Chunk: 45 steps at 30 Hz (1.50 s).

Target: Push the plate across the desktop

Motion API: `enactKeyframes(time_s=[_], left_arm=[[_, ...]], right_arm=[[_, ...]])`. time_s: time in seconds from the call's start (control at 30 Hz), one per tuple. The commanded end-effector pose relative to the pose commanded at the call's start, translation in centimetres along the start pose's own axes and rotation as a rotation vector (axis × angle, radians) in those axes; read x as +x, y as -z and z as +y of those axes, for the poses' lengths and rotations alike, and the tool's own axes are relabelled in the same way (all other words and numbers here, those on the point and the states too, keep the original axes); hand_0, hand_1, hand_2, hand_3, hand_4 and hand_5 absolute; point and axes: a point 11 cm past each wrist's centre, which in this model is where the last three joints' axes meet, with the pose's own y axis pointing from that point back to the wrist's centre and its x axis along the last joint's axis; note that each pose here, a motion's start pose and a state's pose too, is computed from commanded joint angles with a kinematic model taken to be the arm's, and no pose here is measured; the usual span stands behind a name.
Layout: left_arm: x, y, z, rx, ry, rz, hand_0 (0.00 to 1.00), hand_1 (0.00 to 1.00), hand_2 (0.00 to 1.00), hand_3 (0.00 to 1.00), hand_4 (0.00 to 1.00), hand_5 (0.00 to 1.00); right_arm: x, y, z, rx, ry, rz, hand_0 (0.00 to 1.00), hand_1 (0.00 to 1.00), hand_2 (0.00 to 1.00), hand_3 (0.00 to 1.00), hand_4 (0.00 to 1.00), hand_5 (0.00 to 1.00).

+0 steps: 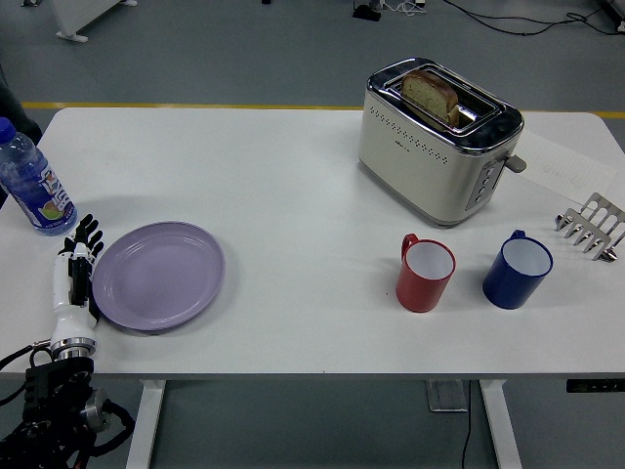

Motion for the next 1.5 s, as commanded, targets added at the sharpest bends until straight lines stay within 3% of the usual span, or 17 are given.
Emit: enactKeyframes(time_s=[0.6, 1.07, 1.5], left_arm=[[-1.8, 0.3, 0.3, 0.014, 0.051, 0.005, 0.832, 0.862, 0.883, 0.850, 0.525, 0.998], [-3.3, -0.1, -0.2, 0.004, 0.090, 0.000, 0.826, 0.857, 0.882, 0.845, 0.518, 0.998], [-5.8, -0.3, -0.3, 0.002, 0.173, -0.016, 0.824, 0.855, 0.880, 0.841, 0.515, 0.998]], right_arm=[[0.4, 0.0, 0.0, -0.004, -0.012, 0.010, 0.542, 0.529, 0.631, 0.656, 0.484, 0.585], [0.3, 0.2, 0.0, 0.002, -0.010, 0.011, 0.541, 0.529, 0.632, 0.655, 0.483, 0.584], [0.0, 0.5, 0.1, 0.007, -0.003, 0.011, 0.541, 0.530, 0.632, 0.656, 0.482, 0.584]])
